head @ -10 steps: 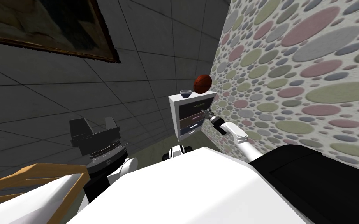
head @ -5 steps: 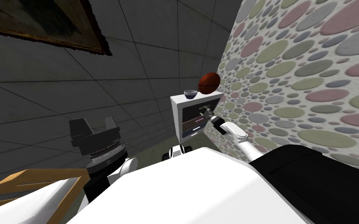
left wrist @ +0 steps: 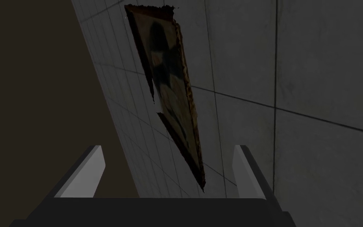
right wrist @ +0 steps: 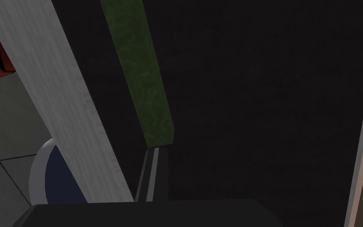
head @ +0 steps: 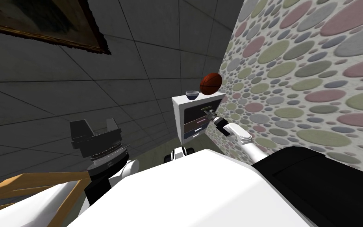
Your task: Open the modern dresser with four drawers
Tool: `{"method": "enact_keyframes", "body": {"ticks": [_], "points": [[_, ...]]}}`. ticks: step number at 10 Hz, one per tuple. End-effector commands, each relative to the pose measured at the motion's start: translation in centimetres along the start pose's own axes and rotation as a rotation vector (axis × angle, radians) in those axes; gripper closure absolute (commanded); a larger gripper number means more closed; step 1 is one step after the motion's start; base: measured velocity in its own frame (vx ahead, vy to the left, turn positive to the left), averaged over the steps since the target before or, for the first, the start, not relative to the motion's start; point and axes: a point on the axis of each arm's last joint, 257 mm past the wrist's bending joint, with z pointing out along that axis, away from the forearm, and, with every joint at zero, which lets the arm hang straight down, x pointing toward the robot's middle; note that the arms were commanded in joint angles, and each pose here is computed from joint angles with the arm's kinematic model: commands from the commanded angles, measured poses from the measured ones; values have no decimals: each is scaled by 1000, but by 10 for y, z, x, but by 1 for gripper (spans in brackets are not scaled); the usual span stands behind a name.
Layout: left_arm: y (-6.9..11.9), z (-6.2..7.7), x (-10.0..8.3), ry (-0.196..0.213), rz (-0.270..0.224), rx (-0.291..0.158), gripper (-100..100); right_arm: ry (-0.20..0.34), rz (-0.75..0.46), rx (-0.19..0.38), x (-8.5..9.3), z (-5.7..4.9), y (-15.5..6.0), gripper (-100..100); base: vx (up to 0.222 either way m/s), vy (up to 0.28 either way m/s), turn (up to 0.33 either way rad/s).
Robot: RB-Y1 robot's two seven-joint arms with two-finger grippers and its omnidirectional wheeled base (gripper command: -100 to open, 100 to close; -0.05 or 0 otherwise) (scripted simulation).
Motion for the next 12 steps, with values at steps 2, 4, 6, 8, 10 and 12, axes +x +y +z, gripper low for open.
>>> {"method": "enact_keyframes", "body": {"ticks": [2, 4, 6, 8, 10, 12], "points": [[0, 0, 0, 0, 0, 0, 0, -10, 0, -1, -3, -1, -3, 100, -132, -36, -31], [0, 0, 0, 0, 0, 0, 0, 2, -4, 1, 0, 0, 1, -100, 109, 29, 62], [0, 0, 0, 0, 0, 0, 0, 13, -8, 2, 2, 1, 5, -100, 152, 10, 49], [0, 0, 0, 0, 0, 0, 0, 12, -8, 3, 7, 1, -5, -100, 90, 16, 18], [0, 0, 0, 0, 0, 0, 0, 11, -9, 2, 4, 1, -3, 100, 36, 10, 3], [0, 0, 0, 0, 0, 0, 0, -3, -8, 0, -1, 0, -4, 100, -148, -8, -72]]}}
